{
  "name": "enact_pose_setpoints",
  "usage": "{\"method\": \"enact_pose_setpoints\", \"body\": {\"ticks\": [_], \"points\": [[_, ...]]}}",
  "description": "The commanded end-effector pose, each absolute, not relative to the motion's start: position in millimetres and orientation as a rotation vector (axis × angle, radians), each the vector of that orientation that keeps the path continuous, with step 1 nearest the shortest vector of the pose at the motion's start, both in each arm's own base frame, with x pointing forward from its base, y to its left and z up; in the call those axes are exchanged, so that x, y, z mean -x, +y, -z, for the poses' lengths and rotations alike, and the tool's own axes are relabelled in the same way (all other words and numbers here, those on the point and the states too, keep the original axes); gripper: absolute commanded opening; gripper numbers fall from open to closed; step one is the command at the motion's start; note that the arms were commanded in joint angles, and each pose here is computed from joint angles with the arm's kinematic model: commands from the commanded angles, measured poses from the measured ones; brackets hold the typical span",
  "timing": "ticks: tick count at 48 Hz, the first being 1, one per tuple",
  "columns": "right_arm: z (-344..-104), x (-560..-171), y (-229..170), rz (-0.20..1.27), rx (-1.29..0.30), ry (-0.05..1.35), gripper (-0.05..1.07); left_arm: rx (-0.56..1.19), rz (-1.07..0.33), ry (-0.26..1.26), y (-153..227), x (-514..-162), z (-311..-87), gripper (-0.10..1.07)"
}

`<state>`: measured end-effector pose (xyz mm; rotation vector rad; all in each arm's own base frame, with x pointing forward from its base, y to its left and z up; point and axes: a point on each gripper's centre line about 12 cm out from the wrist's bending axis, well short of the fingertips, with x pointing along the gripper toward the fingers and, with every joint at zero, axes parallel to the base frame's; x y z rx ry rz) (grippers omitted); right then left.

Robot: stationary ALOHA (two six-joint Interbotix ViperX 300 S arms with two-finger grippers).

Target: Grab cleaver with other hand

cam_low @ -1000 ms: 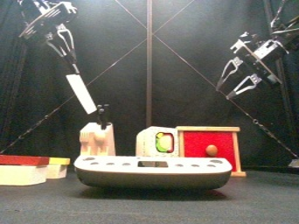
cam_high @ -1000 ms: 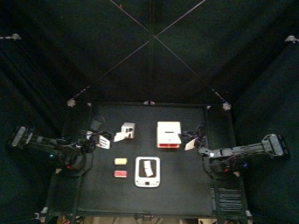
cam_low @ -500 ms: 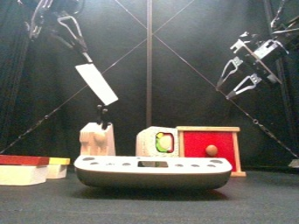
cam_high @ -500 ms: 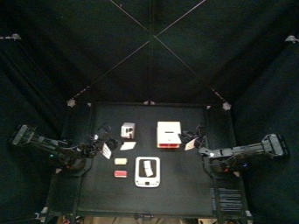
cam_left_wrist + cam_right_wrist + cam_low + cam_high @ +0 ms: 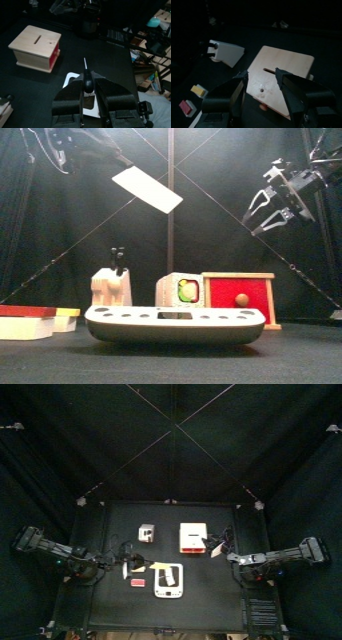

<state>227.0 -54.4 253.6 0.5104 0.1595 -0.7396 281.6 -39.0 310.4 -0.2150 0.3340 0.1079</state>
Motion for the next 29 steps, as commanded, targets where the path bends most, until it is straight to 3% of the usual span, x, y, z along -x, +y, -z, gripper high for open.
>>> {"method": "enact_pose_setpoints", "body": {"ticks": [1, 14, 29], "points": [[-264, -236, -44, 0.628, -0.472, 0.145, 0.83, 0.167, -0.079, 0.322, -43, -290, -312, 0.50], [-263, -248, -16, 0.374, -0.408, 0.204, 0.83, 0.026, -0.052, 0.321, -47, -301, -305, 0.50], [-254, -255, -5, 0.293, -0.369, 0.262, 0.83, 0.004, -0.048, 0.332, -49, -307, -301, 0.50]]}}
